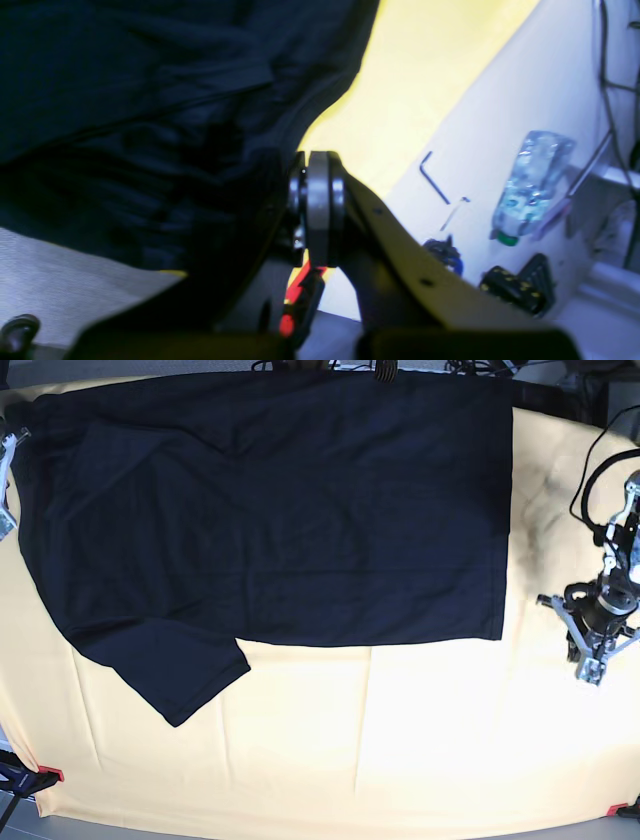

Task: Fold the T-shirt properly
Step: 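Release the shirt and move the left gripper away, then move both grippers down to the hem corners of the navy shirt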

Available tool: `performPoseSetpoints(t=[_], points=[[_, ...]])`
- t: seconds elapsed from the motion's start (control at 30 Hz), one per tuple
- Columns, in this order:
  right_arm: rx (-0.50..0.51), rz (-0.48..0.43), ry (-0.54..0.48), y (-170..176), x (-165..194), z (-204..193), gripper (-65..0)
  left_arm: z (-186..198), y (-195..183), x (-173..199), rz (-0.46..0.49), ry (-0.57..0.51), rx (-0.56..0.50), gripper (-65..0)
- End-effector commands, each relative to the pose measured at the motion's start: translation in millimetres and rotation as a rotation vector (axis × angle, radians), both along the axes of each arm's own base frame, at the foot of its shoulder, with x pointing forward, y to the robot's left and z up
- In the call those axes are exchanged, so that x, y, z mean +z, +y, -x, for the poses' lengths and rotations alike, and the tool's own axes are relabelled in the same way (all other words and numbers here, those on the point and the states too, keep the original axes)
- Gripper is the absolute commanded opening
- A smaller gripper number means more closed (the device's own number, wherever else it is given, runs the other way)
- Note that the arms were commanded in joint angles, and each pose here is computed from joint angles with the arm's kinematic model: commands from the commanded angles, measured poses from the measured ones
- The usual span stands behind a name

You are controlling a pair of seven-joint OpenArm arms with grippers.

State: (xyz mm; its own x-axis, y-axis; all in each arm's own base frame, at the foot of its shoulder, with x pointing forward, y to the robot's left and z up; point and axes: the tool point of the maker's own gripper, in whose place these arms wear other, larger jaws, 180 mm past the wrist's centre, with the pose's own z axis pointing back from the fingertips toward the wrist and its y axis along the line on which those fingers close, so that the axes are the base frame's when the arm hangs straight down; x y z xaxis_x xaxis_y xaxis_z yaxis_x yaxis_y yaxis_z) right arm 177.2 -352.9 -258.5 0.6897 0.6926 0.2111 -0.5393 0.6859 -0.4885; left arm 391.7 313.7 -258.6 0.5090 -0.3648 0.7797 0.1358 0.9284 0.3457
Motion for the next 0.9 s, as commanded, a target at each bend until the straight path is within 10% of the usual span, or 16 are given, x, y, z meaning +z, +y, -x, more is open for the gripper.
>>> performPoseSetpoints(t=[0.0,0.23,0.37,0.53,0.87], points=[[0.007,0.013,-0.029,-1,7,-7,-65.0,-11,9,20,0.07,-0.066,0.028,-65.0],[-0.048,-0.044,-0.073,2,5,-6,-65.0,-10,-12,-19,0.56,-0.017,-0.014,-65.0],[-0.052,-0.073,-0.093,6,6,-10,-65.0,-6,-13,-48,0.619,0.026,0.037,-61.3],[-0.045,-0.076,-0.103,7,8,-12,-65.0,-2,-26,-65,0.644,0.069,0.021,-28.8],[-0.045,-0.075,-0.104,7,8,-12,-65.0,-4,-60,-86,0.572,0.135,-0.062,-28.8]])
